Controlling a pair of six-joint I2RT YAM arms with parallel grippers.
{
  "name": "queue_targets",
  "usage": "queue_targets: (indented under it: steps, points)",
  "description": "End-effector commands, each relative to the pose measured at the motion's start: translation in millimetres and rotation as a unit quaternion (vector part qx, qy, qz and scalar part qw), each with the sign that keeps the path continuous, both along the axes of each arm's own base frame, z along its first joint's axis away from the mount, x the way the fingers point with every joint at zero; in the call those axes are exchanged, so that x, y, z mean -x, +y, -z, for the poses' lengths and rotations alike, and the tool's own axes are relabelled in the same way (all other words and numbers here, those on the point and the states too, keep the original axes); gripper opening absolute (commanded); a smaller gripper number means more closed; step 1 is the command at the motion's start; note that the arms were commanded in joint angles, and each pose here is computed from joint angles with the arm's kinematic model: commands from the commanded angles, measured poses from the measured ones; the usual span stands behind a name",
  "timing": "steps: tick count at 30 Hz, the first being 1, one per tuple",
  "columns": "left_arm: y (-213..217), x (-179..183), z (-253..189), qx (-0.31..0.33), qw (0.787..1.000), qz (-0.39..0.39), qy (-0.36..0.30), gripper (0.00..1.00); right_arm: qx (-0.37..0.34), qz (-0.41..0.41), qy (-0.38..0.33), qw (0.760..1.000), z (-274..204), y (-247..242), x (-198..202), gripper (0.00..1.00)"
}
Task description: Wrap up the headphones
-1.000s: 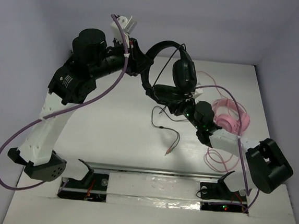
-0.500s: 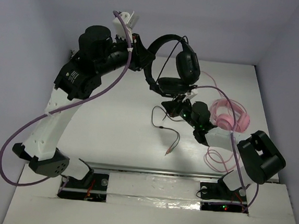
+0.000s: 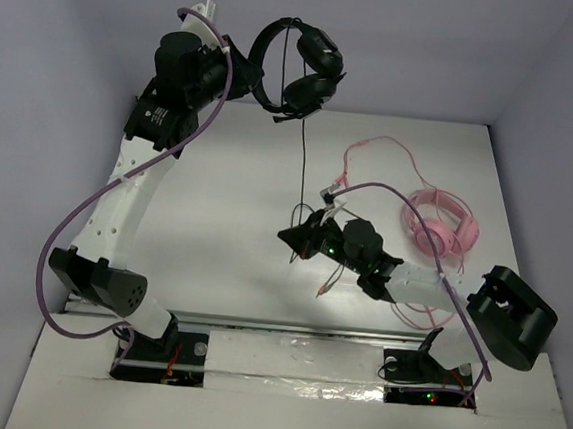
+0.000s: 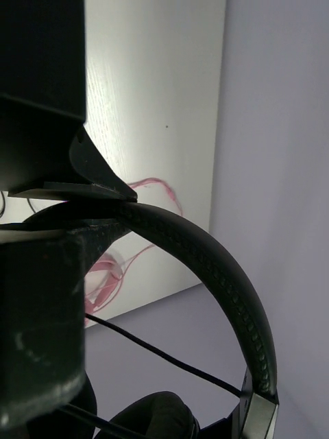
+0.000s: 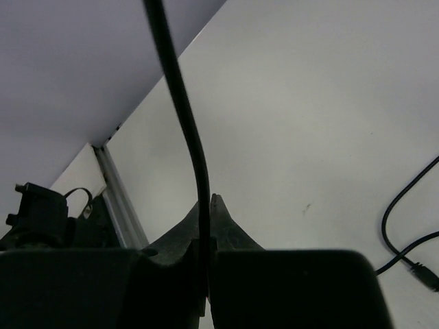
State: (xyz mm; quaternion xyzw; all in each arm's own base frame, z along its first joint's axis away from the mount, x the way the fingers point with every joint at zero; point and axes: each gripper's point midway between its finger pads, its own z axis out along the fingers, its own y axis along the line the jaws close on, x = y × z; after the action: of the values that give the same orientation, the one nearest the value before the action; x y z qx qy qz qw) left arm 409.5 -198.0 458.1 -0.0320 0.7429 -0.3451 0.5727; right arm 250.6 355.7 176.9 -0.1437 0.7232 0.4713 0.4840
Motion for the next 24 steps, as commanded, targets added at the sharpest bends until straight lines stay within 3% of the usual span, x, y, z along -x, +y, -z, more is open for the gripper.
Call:
queue_targets:
  steps: [1,9,16,18,24]
  points:
    - [9.4,-9.1,-38.0,0.069,0.996,-0.025,-0.054,0.0,0.002,-0.01,-0.003,1.0,-13.3,9.1,13.7,0.0]
    - [14.6,-33.6,14.7,0.105,0.993,-0.057,-0.005,0.0,0.047,-0.035,0.014,0.998,-1.3,30.3,34.9,0.0]
    - [8.1,-43.1,42.6,0.169,0.984,-0.036,0.039,0.0,0.069,-0.046,0.019,0.996,14.2,53.9,36.5,0.0]
    - [-2.1,-39.8,48.7,0.186,0.981,0.003,0.055,0.0,0.079,-0.042,0.021,0.996,22.8,57.4,31.9,0.0]
    - [15.5,-45.3,62.9,0.198,0.977,-0.047,0.061,0.0,0.08,-0.059,0.023,0.995,24.4,68.8,38.8,0.0]
